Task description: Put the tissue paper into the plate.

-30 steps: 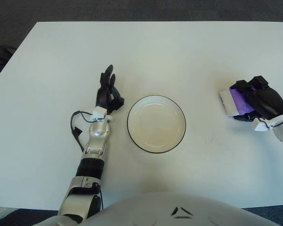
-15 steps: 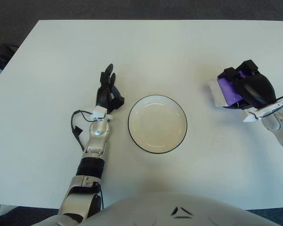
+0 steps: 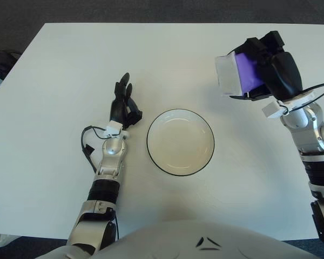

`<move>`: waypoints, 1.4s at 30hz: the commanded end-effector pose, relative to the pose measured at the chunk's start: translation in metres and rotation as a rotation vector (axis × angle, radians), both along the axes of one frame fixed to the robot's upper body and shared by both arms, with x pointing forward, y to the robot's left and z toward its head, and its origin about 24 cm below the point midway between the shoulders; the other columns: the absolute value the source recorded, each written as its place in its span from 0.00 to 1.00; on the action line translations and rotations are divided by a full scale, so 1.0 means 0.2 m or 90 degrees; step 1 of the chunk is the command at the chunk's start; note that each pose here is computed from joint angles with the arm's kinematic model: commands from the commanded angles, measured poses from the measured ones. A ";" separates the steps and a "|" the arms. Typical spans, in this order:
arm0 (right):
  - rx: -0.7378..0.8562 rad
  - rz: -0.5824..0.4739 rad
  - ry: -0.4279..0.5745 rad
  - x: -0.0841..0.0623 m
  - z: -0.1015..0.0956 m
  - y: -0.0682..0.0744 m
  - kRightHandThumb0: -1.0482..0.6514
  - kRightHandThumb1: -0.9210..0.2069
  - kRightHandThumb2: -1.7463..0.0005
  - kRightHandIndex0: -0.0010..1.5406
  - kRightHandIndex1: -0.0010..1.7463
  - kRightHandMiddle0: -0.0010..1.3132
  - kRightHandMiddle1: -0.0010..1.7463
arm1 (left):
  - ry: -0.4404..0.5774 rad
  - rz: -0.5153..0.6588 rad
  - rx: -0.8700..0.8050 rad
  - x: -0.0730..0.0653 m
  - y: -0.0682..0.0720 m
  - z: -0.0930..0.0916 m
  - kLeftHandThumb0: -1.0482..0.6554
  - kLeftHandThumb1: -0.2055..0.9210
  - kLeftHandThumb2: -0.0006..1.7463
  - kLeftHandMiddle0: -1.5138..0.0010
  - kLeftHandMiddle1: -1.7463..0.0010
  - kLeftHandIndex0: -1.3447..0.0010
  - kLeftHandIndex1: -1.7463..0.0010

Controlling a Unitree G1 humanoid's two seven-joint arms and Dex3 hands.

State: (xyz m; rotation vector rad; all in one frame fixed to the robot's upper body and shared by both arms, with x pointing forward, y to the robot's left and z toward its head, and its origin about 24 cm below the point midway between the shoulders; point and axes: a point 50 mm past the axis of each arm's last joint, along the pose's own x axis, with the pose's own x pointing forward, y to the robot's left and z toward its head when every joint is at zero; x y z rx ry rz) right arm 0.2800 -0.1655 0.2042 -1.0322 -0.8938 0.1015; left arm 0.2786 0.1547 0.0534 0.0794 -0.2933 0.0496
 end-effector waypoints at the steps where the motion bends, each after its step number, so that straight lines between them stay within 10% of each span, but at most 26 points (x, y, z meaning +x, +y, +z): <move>1: 0.036 0.064 -0.023 -0.02 0.02 0.10 0.45 0.33 0.46 0.83 1.00 0.77 1.00 | 0.126 0.009 0.008 -0.09 0.03 -0.21 0.13 1.00 0.65 0.81 1.00 1.00 0.71; 19: 0.051 0.254 0.092 -0.17 -0.06 0.38 0.55 0.45 0.36 0.76 1.00 0.68 1.00 | 0.131 0.015 0.023 -0.12 0.03 -0.23 0.12 1.00 0.64 0.81 1.00 1.00 0.73; 42: -0.020 0.370 0.105 -0.35 -0.12 0.45 0.57 0.49 0.34 0.73 1.00 0.65 1.00 | 0.147 0.011 0.024 -0.12 0.05 -0.28 0.08 1.00 0.67 0.84 0.99 1.00 0.77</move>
